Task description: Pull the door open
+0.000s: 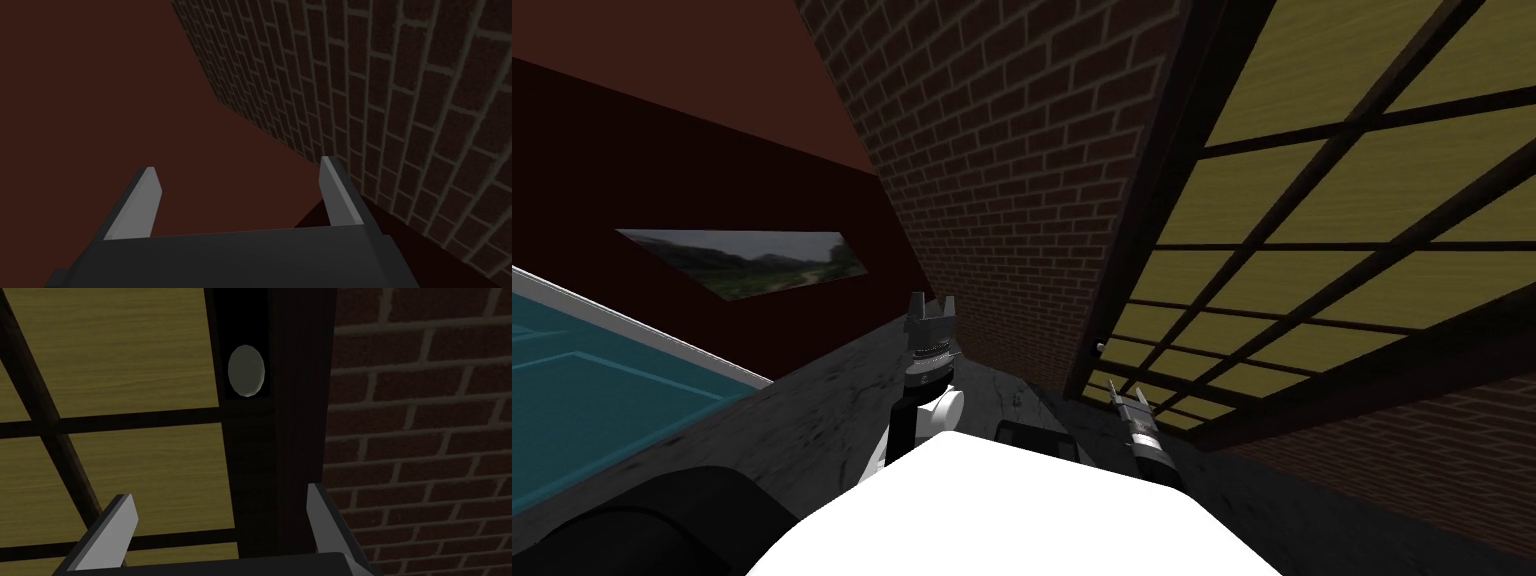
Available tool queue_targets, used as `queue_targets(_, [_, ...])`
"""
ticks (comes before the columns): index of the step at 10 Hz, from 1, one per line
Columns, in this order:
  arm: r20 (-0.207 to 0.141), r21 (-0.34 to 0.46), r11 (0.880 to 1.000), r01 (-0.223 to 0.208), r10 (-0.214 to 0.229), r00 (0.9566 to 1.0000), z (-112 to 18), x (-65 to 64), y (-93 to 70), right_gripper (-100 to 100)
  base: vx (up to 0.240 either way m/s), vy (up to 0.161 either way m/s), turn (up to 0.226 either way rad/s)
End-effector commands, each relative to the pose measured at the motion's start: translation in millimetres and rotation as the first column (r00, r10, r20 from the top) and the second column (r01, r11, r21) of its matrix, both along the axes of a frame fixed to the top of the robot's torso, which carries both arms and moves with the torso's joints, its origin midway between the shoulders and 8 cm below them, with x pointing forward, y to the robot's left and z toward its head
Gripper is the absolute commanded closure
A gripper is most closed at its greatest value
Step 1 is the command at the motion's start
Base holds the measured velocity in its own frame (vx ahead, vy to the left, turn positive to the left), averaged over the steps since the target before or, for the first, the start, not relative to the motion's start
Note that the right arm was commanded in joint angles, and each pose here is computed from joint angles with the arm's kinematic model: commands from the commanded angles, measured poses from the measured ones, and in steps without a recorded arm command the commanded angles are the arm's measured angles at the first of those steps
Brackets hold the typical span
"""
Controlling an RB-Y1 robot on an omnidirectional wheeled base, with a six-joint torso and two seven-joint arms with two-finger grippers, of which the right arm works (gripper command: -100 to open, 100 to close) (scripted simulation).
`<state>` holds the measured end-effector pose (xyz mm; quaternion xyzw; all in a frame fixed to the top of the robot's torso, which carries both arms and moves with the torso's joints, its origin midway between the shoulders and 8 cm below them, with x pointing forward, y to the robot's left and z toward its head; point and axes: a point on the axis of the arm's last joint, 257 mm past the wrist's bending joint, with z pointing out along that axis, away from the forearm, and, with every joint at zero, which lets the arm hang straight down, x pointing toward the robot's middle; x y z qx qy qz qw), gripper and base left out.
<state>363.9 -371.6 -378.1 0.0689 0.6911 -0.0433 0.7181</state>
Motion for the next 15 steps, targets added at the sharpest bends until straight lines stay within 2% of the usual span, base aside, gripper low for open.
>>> queue_targets(1, [-0.01, -0.005, 1.0, 0.002, -0.002, 0.9999, -7.2, -2.2, 2.7, -100, 0.076, 0.002, 0.014])
queue_targets(3, [-0.035, -0.013, 1.0, 0.006, -0.007, 0.9994, -20.1, -6.3, 11.6, -100, 0.095, -0.001, 0.054])
queue_targets(4, [-0.026, -0.009, 1.0, 0.005, -0.005, 0.9996, -16.6, -5.1, 8.7, -100, 0.062, -0.001, 0.014])
queue_targets(5, [-0.029, -0.027, 1.0, 0.004, -0.005, 0.9996, -15.9, -7.5, -1.8, -100, 0.066, 0.012, 0.017])
queue_targets(10, [-0.03, -0.043, 0.999, 0.01, -0.012, 0.9995, -15.7, -17.8, -31.6, -100, 0.181, 0.02, 0.026])
queue_targets(13, [-0.029, -0.026, 0.999, 0.023, -0.023, 0.9993, -19.2, -25.3, -40.9, -100, 0.204, 0.014, 0.023])
queue_targets(15, [-0.034, -0.019, 1.0, 0.023, -0.024, 0.9991, -23.2, -29.8, -38.9, -100, 0.126, -0.006, -0.025])
